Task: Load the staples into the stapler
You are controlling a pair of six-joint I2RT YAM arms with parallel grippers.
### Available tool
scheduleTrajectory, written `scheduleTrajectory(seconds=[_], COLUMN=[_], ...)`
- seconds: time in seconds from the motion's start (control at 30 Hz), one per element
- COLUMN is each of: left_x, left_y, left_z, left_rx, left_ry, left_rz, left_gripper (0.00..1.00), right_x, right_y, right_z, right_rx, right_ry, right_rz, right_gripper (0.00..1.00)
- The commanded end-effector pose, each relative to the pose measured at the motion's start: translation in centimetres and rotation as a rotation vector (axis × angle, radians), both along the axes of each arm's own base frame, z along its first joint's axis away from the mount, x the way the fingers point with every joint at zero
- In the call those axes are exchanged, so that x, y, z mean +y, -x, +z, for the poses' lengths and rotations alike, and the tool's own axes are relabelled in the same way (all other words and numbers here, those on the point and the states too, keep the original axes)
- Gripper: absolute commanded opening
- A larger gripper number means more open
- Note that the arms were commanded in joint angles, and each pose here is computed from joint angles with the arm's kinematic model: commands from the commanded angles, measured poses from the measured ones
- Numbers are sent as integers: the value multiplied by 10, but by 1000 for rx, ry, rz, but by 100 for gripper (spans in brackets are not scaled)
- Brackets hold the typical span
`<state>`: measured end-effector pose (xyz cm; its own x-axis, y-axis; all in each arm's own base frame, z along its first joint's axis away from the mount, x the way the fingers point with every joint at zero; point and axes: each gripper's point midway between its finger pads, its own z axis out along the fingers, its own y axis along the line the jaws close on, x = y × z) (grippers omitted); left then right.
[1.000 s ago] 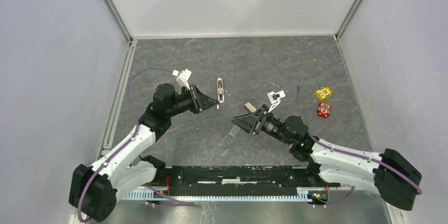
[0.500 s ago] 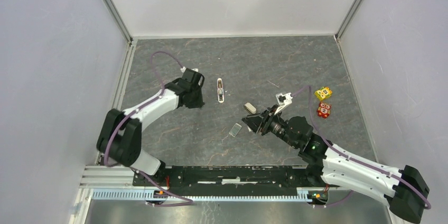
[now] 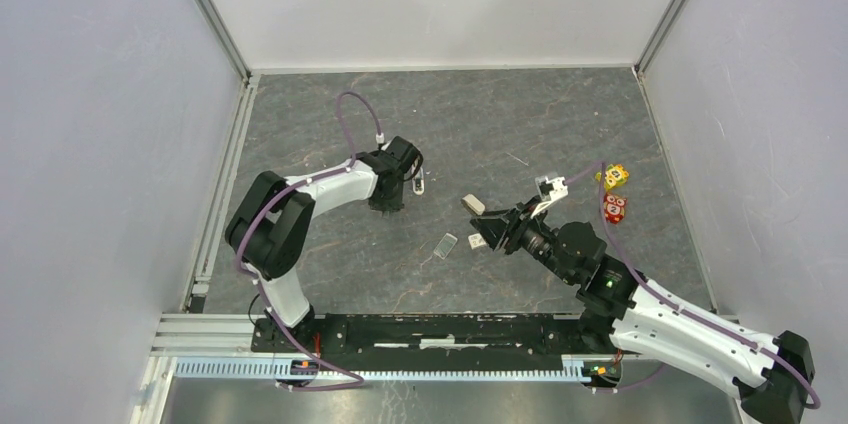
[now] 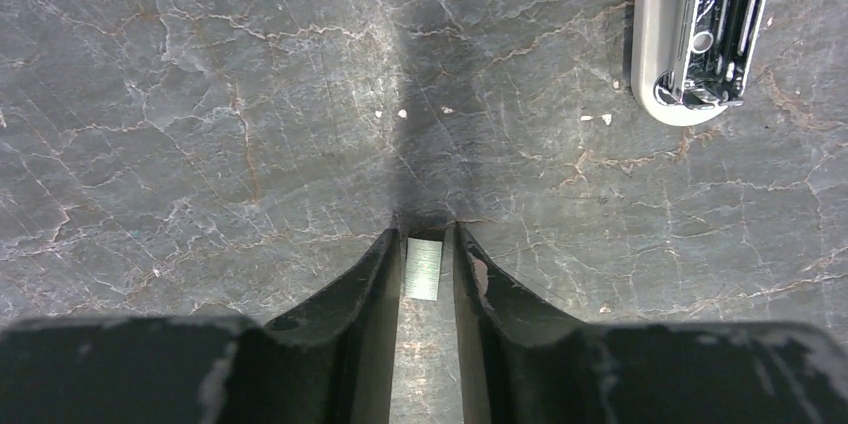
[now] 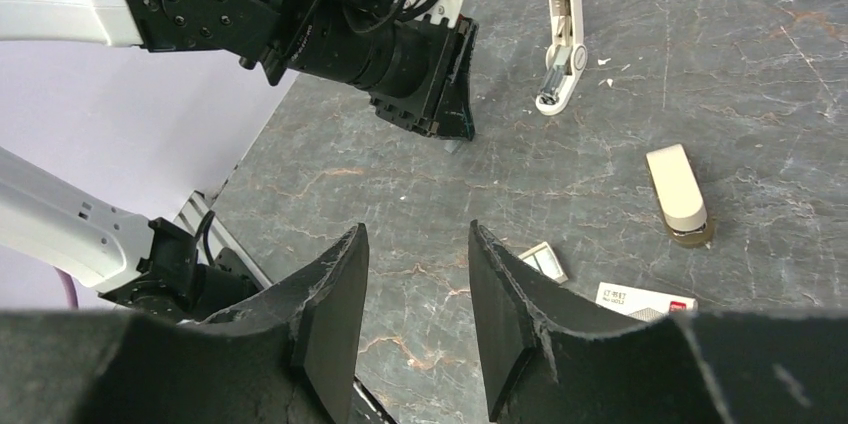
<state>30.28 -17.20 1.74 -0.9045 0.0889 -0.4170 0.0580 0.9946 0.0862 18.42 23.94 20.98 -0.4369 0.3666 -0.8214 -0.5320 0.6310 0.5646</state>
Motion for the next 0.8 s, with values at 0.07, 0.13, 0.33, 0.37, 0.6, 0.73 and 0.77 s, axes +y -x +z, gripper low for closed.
scheduleTrajectory(seconds=[0.07, 0.13, 0.33, 0.37, 0.6, 0.73, 0.77], left_x=[4, 6, 3, 2, 2, 7, 8], left_y=[3, 6, 10, 11, 17, 17, 17], left_z=[-8, -9, -9, -10, -10, -11, -11], left_rx=[21, 24, 42, 49, 102, 118, 121], left_ry=[-30, -34, -14, -13, 23, 17, 13], left_rz=[-23, -23, -62, -69, -111, -119, -122], left_gripper=[40, 42, 38, 36, 34, 34, 34], right_x=[-8, -8, -10, -10, -10, -12, -11], right_y=[-5, -5, -5, -5, -5, -5, -5], right_z=[2, 0, -1, -1, -2, -3, -2], right_rx=[-18, -16, -12, -11, -4, -4, -4], right_ry=[31, 31, 26, 25, 28, 31, 30], right_rz=[-40, -41, -47, -46, -48, -54, -53], right_gripper=[48, 48, 48, 48, 48, 48, 48])
